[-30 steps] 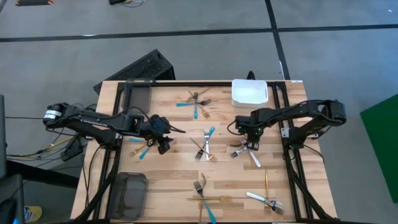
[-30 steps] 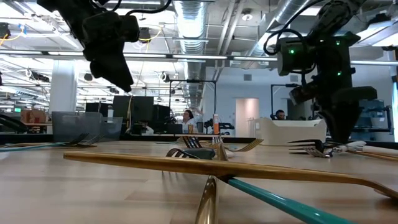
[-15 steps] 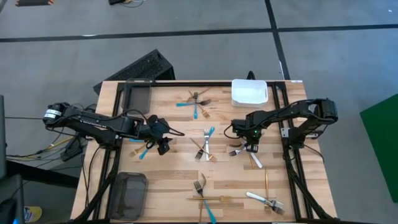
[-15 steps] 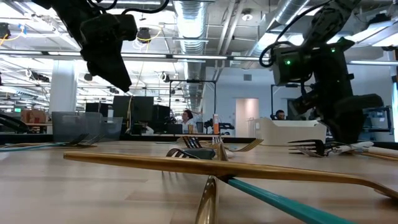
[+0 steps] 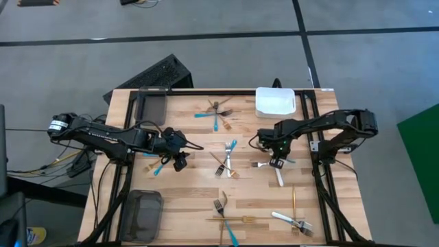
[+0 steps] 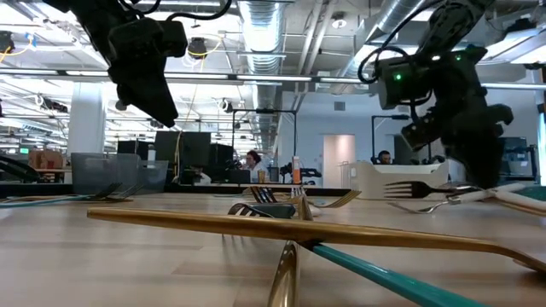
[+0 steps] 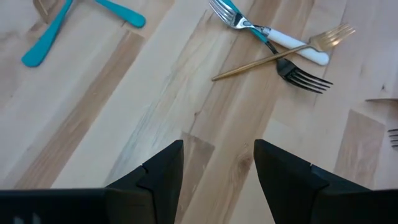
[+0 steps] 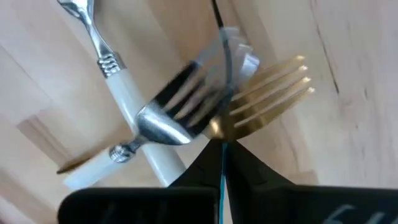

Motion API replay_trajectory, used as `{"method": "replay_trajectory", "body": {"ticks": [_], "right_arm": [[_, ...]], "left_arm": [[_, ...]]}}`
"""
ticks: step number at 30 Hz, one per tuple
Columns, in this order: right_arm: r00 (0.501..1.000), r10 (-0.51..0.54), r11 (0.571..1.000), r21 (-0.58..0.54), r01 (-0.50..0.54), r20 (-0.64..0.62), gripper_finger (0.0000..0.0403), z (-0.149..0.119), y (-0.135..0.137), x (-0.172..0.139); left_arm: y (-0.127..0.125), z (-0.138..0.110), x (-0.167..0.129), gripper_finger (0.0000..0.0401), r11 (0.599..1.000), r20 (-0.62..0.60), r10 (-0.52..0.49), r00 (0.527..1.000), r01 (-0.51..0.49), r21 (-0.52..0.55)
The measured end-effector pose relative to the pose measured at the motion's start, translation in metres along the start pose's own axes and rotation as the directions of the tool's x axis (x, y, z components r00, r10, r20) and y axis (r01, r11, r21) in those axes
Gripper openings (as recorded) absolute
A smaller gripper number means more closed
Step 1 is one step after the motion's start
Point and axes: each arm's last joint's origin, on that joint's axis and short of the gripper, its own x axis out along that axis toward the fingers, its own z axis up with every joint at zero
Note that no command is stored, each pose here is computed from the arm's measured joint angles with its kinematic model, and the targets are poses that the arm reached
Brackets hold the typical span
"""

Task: Sort silverware by color (type)
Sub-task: Put the blue fork into the white bin

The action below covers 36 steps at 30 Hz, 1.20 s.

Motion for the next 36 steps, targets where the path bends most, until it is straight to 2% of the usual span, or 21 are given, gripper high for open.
{"method": "replay_trajectory", "body": {"ticks": [5,9,15,21,23,27,32,36], "right_arm": [[1.0,-0.002,0.99,0.142,0.004,-0.017,0.0014,-0.008,0.002,-0.005],[0.998,-0.054,0.947,0.316,0.065,-0.045,0.0015,-0.012,-0.002,-0.006],[0.991,-0.12,0.895,0.426,0.133,-0.057,0.0015,-0.016,-0.004,-0.008],[0.988,-0.128,0.916,0.391,0.084,0.086,0.0015,-0.016,0.002,-0.033],[0.977,-0.144,0.929,0.361,0.081,0.154,0.0015,-0.013,-0.001,-0.049],[0.942,-0.238,0.931,0.333,0.151,0.237,0.0015,-0.002,-0.02,-0.078],[0.915,-0.309,0.917,0.335,0.214,0.259,0.0015,0.009,-0.05,-0.105],[0.922,-0.321,0.923,0.288,0.253,0.217,0.0015,0.005,-0.064,-0.116]], "left_arm": [[0.0,0.001,0.0,0.0182,1.0,0.026,0.027,0.999,-0.027,-0.013],[0.0,0.004,0.0,0.0182,0.998,0.057,0.031,0.998,-0.029,-0.047],[-0.002,0.007,0.0,0.0182,0.997,0.097,0.022,0.995,-0.015,-0.07],[-0.012,0.011,-0.004,0.0174,0.989,0.13,-0.107,0.986,0.119,-0.085],[-0.012,0.01,-0.006,0.017,0.989,0.13,-0.104,0.986,0.116,-0.089],[-0.011,0.011,-0.006,0.0162,0.989,0.136,-0.102,0.986,0.115,-0.088],[-0.011,0.011,-0.008,0.0153,0.99,0.144,-0.106,0.984,0.118,-0.081],[-0.01,0.011,-0.009,0.0147,0.988,0.141,-0.104,0.985,0.118,-0.096]]}}
